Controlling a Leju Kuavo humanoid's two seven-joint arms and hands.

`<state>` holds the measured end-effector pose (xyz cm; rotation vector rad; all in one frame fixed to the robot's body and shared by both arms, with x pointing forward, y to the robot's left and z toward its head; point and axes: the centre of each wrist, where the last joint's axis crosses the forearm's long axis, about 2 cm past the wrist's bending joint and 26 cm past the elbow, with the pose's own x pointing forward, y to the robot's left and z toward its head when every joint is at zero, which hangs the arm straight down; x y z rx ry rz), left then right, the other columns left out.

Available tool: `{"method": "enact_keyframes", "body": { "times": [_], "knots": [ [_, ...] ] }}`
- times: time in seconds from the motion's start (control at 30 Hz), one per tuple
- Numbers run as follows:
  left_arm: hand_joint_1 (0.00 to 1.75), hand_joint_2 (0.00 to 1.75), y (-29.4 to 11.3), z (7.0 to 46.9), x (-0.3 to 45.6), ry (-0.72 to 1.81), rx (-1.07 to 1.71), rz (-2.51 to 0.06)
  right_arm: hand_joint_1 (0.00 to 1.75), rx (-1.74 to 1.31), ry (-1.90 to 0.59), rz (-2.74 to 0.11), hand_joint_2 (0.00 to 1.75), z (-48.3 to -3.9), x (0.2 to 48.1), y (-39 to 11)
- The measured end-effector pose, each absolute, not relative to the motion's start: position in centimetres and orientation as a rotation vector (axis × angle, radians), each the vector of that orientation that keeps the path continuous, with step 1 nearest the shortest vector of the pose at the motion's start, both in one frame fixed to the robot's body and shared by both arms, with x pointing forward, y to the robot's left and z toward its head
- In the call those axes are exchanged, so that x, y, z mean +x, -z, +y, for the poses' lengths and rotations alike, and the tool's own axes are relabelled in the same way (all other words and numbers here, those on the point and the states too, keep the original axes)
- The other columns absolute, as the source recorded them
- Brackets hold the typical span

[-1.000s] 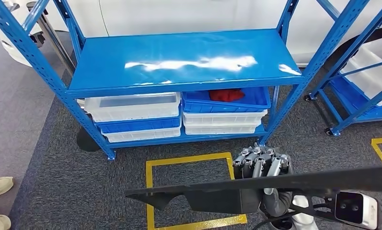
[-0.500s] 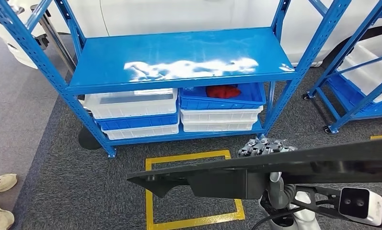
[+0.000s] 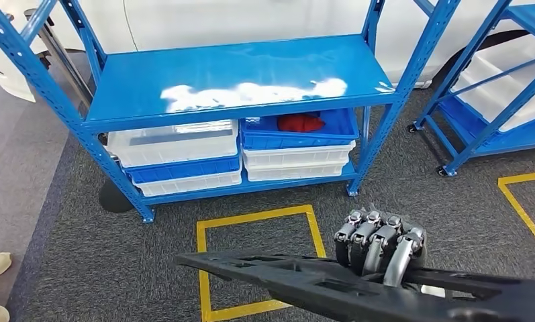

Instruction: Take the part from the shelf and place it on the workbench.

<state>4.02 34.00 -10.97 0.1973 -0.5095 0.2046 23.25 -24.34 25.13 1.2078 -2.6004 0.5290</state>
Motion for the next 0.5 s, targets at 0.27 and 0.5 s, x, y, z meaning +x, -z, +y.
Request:
{"method": "enact_keyframes", "body": {
  "times": [0.27, 0.5],
  "knots": [
    [0.0, 1.75, 11.0, 33.8, 4.0, -0.215, 0.198, -0.482, 1.71, 1.125, -0.497, -2.68, 1.75, -23.2, 22.1, -26.2],
    [0.0, 1.75, 11.0, 33.3, 4.1, -0.199, 0.181, -0.483, 1.71, 1.137, -0.49, -2.673, 1.75, -23.2, 20.6, -26.0]
  ]
}}
